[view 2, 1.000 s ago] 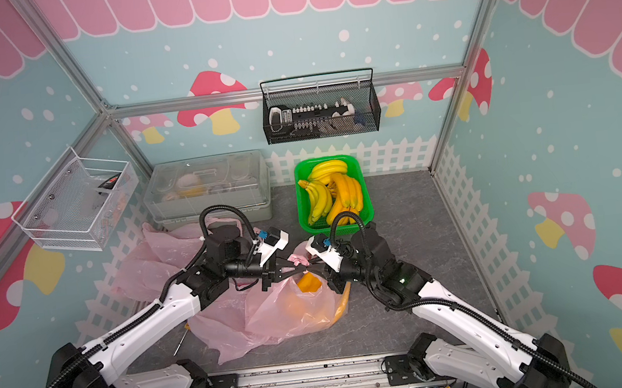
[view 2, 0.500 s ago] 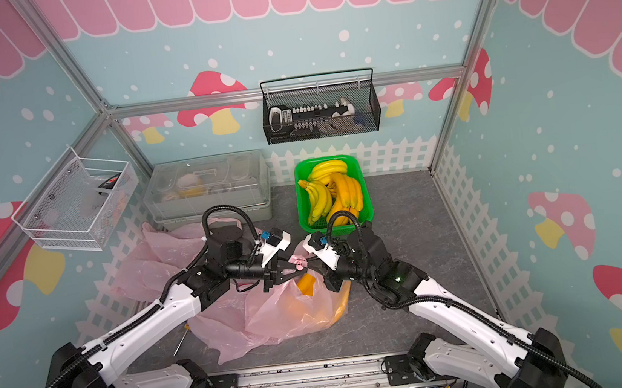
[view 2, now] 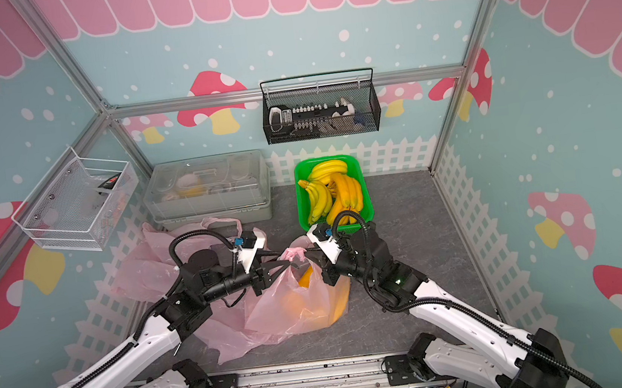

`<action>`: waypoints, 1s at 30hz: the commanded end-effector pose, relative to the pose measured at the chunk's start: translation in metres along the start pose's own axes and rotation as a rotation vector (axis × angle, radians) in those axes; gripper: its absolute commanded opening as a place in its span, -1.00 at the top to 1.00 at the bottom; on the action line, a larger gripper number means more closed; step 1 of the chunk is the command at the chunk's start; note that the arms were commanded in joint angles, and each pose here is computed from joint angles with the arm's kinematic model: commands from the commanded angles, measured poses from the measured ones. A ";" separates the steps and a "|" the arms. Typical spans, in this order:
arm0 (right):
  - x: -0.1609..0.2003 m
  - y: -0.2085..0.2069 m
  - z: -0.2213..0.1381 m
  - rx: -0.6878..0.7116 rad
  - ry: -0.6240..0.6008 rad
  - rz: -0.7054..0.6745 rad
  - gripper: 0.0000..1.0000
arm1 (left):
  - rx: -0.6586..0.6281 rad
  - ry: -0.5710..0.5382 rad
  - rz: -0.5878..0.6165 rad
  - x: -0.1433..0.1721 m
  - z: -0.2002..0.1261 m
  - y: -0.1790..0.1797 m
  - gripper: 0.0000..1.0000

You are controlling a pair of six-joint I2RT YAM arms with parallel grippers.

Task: Place the banana into a plastic bag & tie a knot
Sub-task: Cross the plastic bag at the center of the board.

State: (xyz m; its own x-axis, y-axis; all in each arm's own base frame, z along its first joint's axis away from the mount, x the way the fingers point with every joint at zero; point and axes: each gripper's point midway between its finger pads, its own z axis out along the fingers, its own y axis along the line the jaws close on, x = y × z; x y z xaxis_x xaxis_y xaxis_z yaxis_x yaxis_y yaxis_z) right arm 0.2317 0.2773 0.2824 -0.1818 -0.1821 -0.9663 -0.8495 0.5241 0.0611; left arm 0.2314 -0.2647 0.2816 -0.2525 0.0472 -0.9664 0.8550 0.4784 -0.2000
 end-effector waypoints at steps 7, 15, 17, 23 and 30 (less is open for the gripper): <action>-0.007 0.002 0.007 0.017 -0.047 0.025 1.00 | -0.096 -0.042 -0.029 -0.005 -0.006 0.010 0.50; -0.003 -0.004 0.012 0.061 -0.071 0.066 1.00 | -0.033 0.008 -0.045 0.007 0.006 0.001 0.74; 0.001 -0.006 0.015 0.072 -0.069 0.073 1.00 | -0.003 0.002 -0.047 0.007 0.005 -0.005 0.75; 0.002 -0.009 0.022 0.085 -0.109 0.108 1.00 | 0.060 0.021 -0.062 0.016 0.009 -0.016 0.84; 0.000 -0.008 0.032 0.073 -0.150 0.145 1.00 | 0.082 0.019 -0.088 0.021 0.012 -0.019 0.86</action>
State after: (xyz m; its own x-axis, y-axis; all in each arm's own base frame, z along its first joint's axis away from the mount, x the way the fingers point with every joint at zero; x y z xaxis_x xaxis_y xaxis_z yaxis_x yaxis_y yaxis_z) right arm 0.2542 0.2935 0.2625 -0.2398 -0.0396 -0.9700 -0.7753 0.6091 0.1669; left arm 0.2208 -0.2793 0.2608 -0.3282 0.0477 -0.9434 0.8544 0.4409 -0.2749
